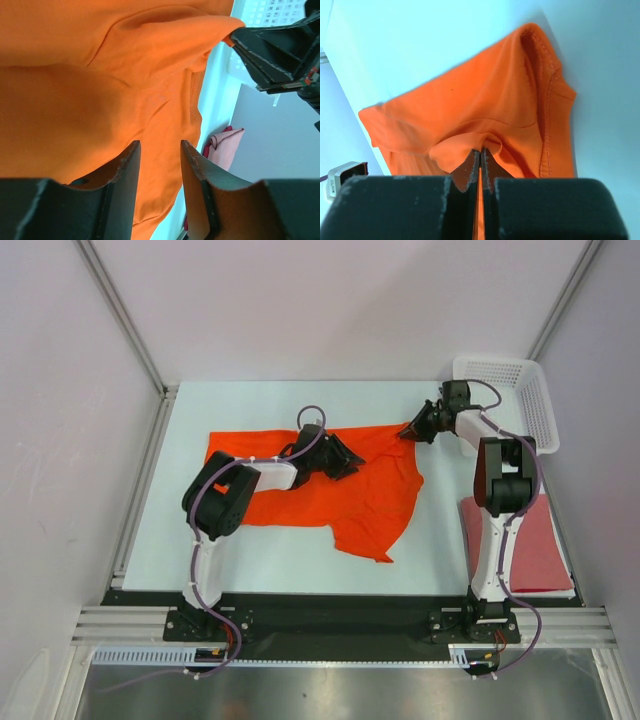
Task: Fold and stack the t-shirts
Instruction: Fold the tshirt
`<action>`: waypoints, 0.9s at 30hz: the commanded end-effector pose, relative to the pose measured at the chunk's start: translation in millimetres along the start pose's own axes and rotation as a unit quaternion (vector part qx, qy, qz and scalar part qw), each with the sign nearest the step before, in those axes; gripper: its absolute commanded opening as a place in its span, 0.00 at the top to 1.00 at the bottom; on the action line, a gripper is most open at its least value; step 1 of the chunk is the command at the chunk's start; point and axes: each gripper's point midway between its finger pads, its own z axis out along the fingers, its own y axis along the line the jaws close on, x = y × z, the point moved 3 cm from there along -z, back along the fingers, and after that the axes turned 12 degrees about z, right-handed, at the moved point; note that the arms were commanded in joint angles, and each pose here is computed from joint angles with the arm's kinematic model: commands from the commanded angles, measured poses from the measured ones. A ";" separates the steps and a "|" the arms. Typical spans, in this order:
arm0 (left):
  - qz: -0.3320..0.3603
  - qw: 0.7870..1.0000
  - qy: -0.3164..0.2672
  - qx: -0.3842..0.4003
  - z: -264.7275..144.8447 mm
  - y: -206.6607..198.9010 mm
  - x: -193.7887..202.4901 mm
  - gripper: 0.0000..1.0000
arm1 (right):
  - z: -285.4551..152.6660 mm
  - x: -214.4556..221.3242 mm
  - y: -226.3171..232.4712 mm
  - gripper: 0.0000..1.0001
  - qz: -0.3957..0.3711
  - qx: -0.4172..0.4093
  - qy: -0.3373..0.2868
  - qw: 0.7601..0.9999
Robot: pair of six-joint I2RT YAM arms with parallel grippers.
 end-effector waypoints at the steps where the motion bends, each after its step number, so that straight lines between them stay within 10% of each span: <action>1: 0.010 0.999 -0.024 0.024 2.5 -22.6 -13.0 0.57 | -0.7 -10.9 16.0 0.97 0.004 -0.028 -0.008 1.000; 27: -0.001 0.989 -0.108 -0.097 45.9 -3.4 -17.3 0.62 | -4.6 -7.0 14.0 0.99 -0.006 -0.040 -0.004 0.999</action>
